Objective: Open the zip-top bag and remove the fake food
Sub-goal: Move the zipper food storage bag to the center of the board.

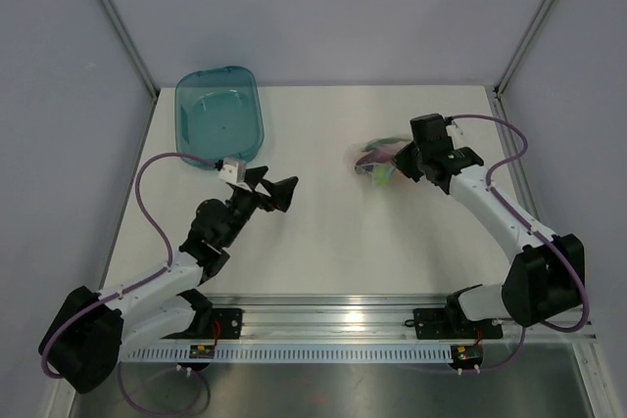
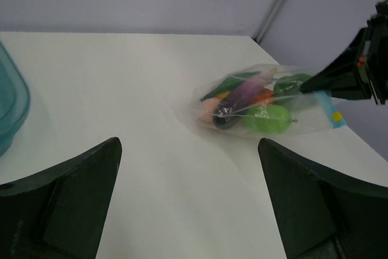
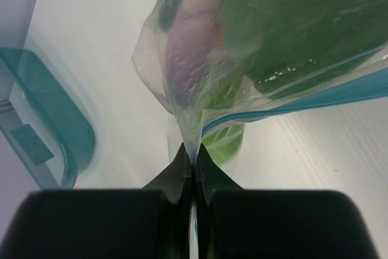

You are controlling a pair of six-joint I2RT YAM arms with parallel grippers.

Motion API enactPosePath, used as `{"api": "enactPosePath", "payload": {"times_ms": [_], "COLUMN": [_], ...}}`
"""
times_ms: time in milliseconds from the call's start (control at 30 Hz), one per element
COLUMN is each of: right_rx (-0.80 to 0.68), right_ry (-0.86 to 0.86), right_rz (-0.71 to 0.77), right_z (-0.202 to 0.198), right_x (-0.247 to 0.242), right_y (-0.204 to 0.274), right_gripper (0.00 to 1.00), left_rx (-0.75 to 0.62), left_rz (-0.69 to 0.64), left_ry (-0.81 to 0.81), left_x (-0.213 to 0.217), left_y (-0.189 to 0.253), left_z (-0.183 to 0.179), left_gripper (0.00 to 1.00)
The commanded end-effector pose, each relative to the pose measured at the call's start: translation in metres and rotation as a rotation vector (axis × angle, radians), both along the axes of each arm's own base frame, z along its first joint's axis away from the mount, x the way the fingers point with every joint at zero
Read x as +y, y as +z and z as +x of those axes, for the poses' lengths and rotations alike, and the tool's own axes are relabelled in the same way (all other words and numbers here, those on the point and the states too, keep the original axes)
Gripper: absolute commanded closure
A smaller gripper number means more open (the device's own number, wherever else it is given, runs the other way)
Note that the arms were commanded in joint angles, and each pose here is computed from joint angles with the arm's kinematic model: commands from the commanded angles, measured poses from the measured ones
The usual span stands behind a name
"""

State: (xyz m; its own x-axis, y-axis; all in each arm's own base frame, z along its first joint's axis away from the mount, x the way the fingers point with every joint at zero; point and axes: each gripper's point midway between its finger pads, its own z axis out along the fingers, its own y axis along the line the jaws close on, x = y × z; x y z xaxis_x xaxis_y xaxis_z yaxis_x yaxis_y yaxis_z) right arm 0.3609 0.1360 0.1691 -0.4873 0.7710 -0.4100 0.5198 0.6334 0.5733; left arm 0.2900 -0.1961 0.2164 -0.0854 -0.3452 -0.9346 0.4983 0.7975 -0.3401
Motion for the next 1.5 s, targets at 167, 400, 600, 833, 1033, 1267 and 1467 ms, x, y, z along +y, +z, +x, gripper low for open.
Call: {"api": "enactPosePath", "payload": {"times_ms": [167, 400, 600, 833, 1033, 1267, 1467], "right_rx": [-0.104, -0.117, -0.104, -0.108, -0.091, -0.088, -0.085], "right_ry": [0.046, 0.055, 0.074, 0.096, 0.124, 0.183, 0.22], "right_rz": [0.071, 0.097, 0.106, 0.118, 0.126, 0.146, 0.141], "right_z": [-0.019, -0.024, -0.025, -0.029, -0.034, -0.043, -0.049], "right_x": [0.012, 0.014, 0.021, 0.027, 0.034, 0.055, 0.071], "right_y": [0.063, 0.07, 0.068, 0.074, 0.075, 0.079, 0.079], "right_gripper": [1.0, 1.0, 1.0, 1.0, 1.0, 1.0, 1.0], "left_rx": [-0.309, -0.288, -0.33, -0.427, -0.444, -0.476, -0.53], "left_rz": [0.187, 0.224, 0.236, 0.27, 0.319, 0.366, 0.424], "left_ry": [-0.229, -0.216, -0.331, -0.387, -0.427, -0.437, -0.439], "left_x": [-0.066, -0.075, -0.094, -0.097, -0.109, -0.119, -0.128], "left_y": [0.035, 0.042, 0.039, 0.04, 0.029, 0.027, 0.026], "left_z": [-0.028, -0.021, -0.031, -0.045, -0.048, -0.053, -0.062], "left_gripper": [0.01, 0.01, 0.08, 0.05, 0.01, 0.04, 0.05]}}
